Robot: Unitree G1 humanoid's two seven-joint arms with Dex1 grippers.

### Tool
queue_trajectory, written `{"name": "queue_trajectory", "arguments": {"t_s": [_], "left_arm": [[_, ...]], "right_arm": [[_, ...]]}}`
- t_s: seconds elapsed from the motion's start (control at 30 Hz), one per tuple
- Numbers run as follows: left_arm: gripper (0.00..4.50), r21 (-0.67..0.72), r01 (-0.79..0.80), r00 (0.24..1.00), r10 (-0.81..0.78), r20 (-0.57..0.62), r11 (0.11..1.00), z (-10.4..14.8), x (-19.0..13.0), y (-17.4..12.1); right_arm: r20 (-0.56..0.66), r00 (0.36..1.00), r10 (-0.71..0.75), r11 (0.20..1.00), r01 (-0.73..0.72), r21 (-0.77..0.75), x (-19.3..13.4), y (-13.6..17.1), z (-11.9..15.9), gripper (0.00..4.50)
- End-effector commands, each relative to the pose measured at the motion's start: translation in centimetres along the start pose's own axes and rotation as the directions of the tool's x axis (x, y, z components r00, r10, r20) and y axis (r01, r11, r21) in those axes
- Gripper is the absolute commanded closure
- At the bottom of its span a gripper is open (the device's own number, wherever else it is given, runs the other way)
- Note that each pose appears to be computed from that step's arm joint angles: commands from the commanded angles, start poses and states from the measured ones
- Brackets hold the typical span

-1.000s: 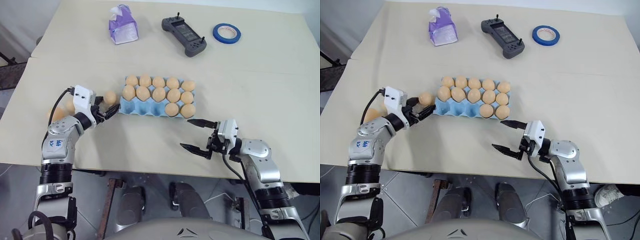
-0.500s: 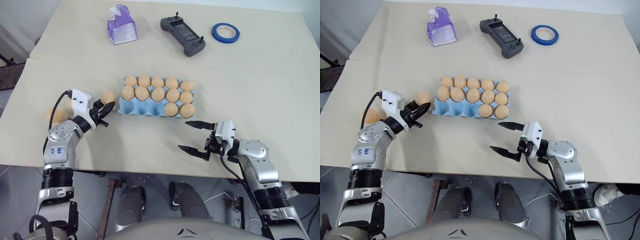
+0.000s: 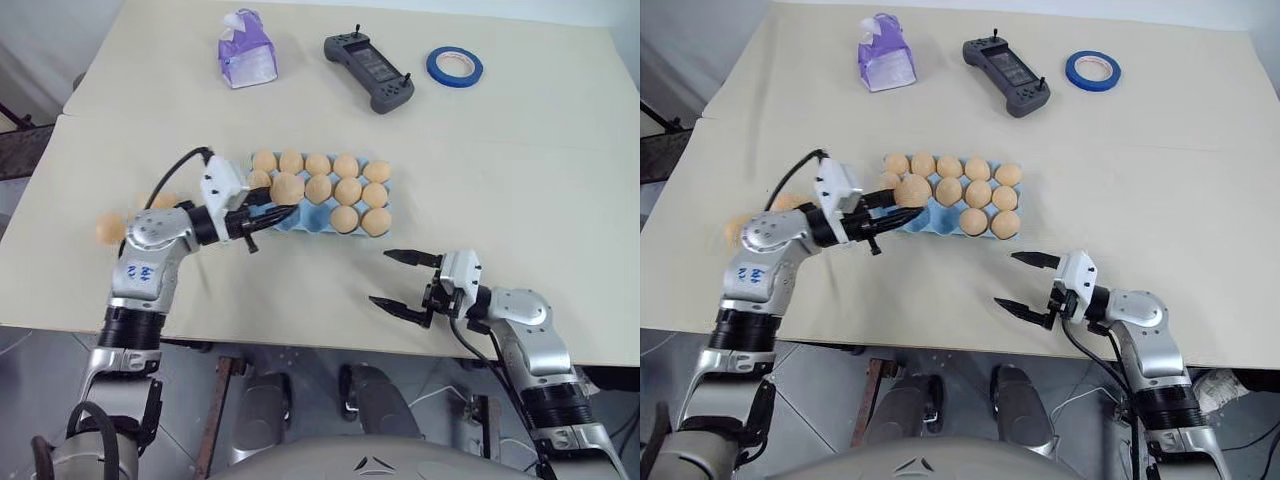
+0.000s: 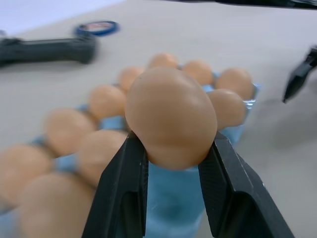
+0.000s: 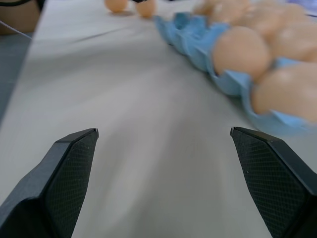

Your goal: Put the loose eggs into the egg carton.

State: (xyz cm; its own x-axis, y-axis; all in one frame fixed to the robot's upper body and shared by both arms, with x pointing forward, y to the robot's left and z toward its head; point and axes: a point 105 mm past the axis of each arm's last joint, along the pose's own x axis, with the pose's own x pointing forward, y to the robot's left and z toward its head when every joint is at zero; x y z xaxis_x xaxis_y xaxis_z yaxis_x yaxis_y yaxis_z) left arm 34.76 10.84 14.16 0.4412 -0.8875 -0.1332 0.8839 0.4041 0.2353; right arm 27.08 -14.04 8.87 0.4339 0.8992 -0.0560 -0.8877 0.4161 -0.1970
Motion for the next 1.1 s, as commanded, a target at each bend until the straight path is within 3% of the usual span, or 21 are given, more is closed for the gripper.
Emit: {"name": "queue_trajectory", "arguments": {"t_s": [0.03, 0.07, 0.43, 0.7, 0.77, 0.83, 0.97, 1.1], "left_arm": [[3.35, 0.030, 0.057, 0.998, -0.057, -0.006, 0.998, 0.1, 0.9, -0.5], [3.35, 0.026, 0.067, 0.998, -0.067, -0.007, 0.997, 0.1, 1.0, -0.6], [0.01, 0.066, -0.004, 1.000, 0.005, -0.005, 0.998, 0.3, 0.0, 0.4], [0.01, 0.083, -0.088, 0.996, 0.089, -0.001, 0.993, 0.9, -5.9, -0.5], [0.01, 0.065, -0.138, 0.990, 0.139, -0.013, 0.988, 0.3, -7.6, -0.9], [0.01, 0.068, -0.283, 0.959, 0.284, -0.005, 0.957, -0.4, -10.3, -0.8], [0.01, 0.069, -0.584, 0.812, 0.583, 0.024, 0.809, -1.0, -15.1, -0.3], [0.01, 0.041, -0.776, 0.630, 0.775, 0.041, 0.629, -1.2, -18.7, -0.3]], "right_arm": [[0.038, 0.999, -0.037, 0.998, 0.039, -0.051, -0.5, -0.3, 1.6, 0.00], [0.041, 0.998, -0.041, 0.998, 0.043, -0.053, -0.5, -0.3, 1.7, 0.00], [0.145, 0.989, 0.009, 1.000, -0.006, -0.025, 0.8, 0.5, 4.7, 0.00], [0.251, 0.956, 0.152, 0.988, -0.140, -0.065, 2.9, 0.9, 7.8, 0.00], [0.247, 0.954, 0.173, 0.985, -0.160, -0.070, 3.2, 0.8, 7.8, 0.00], [0.226, 0.955, 0.191, 0.981, -0.179, -0.073, 3.4, 0.6, 7.2, 0.00], [0.211, 0.957, 0.201, 0.979, -0.193, -0.062, 3.7, 0.2, 6.6, 0.00], [0.199, 0.957, 0.209, 0.978, -0.203, -0.051, 3.7, 0.0, 6.1, 0.00]]}}
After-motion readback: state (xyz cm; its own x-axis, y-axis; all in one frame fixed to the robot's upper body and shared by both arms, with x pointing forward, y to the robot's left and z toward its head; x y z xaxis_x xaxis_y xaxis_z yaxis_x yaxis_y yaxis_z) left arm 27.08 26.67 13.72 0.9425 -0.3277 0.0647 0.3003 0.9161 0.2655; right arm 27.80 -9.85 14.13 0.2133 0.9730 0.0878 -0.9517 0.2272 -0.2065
